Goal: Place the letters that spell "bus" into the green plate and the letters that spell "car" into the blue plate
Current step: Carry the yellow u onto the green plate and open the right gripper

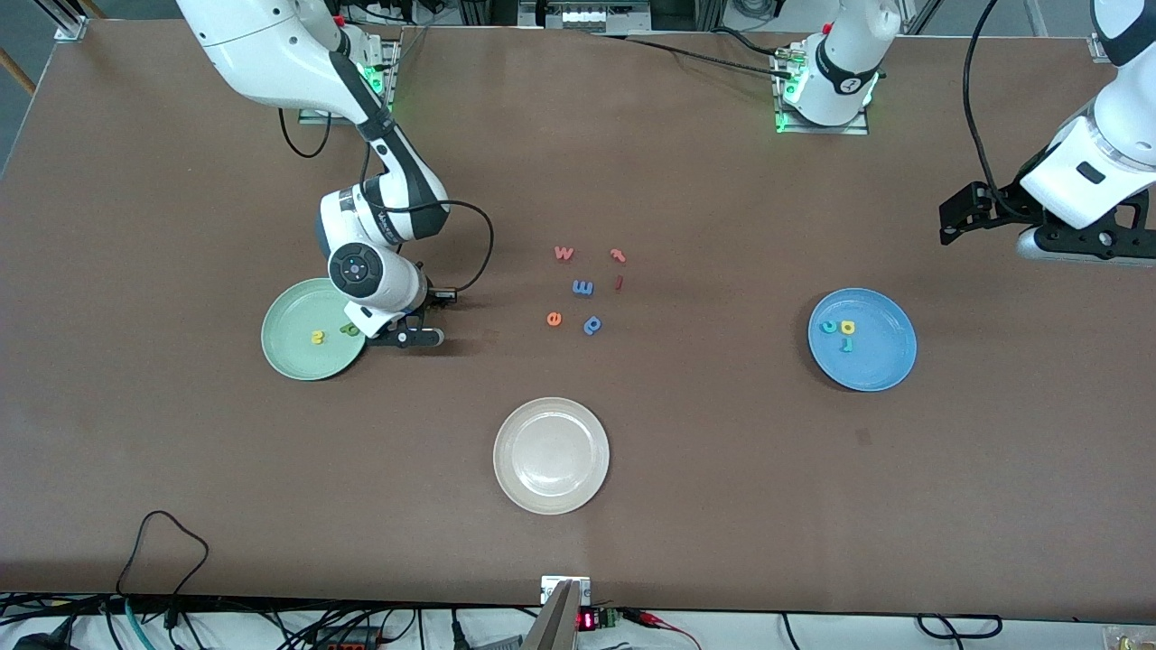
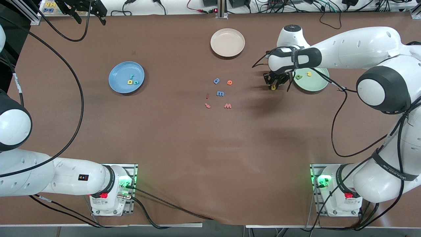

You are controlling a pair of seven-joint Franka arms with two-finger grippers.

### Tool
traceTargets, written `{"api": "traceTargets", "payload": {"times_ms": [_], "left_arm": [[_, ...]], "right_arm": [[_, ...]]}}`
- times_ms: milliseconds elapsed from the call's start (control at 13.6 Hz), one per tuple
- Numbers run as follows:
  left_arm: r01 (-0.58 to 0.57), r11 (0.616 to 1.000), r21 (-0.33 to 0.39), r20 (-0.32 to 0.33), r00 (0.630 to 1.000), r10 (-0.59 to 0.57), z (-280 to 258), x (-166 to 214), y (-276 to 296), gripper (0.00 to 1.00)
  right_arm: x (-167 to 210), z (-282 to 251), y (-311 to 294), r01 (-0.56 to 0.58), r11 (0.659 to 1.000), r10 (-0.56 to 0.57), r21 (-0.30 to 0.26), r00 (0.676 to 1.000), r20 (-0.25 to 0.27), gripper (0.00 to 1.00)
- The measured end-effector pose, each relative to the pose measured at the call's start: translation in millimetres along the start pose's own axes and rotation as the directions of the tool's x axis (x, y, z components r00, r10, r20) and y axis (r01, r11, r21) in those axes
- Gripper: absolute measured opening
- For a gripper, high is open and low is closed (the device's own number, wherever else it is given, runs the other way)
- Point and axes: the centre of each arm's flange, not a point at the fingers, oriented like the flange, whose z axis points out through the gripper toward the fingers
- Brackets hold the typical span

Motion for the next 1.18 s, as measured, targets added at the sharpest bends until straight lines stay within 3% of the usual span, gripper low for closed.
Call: {"api": "traceTargets", "payload": {"times_ms": [367, 514, 808, 955, 1176], "left_arm": [[0.007, 1.000, 0.001, 0.018, 1.000, -0.007, 1.6, -1.9, -2.0, 1.00], [0.009, 1.000, 0.001, 0.019, 1.000, -0.009, 1.7, -2.0, -2.2, 1.00], [0.014, 1.000, 0.001, 0.018, 1.000, -0.014, 0.1, -2.1, -2.1, 1.00], [0.016, 1.000, 0.002, 0.029, 0.999, -0.016, 0.0, -3.5, -2.1, 1.00], [0.017, 1.000, 0.002, 0.035, 0.999, -0.017, -1.1, -4.2, -2.1, 1.00]], "right_arm": [[0.9, -5.3, 0.6, -0.002, 1.000, 0.002, 0.003, 1.000, -0.006, 0.26], [4.7, -31.9, 11.4, -0.018, 1.000, 0.018, 0.006, 1.000, -0.015, 0.26], [28.2, -90.3, 120.5, -0.002, 1.000, 0.003, 0.029, 0.999, -0.050, 0.26], [36.8, -84.0, 186.3, -0.003, 0.999, 0.005, 0.043, 0.999, -0.039, 0.26], [40.9, -67.0, 212.6, -0.016, 0.999, 0.017, 0.042, 1.000, -0.025, 0.26]]}}
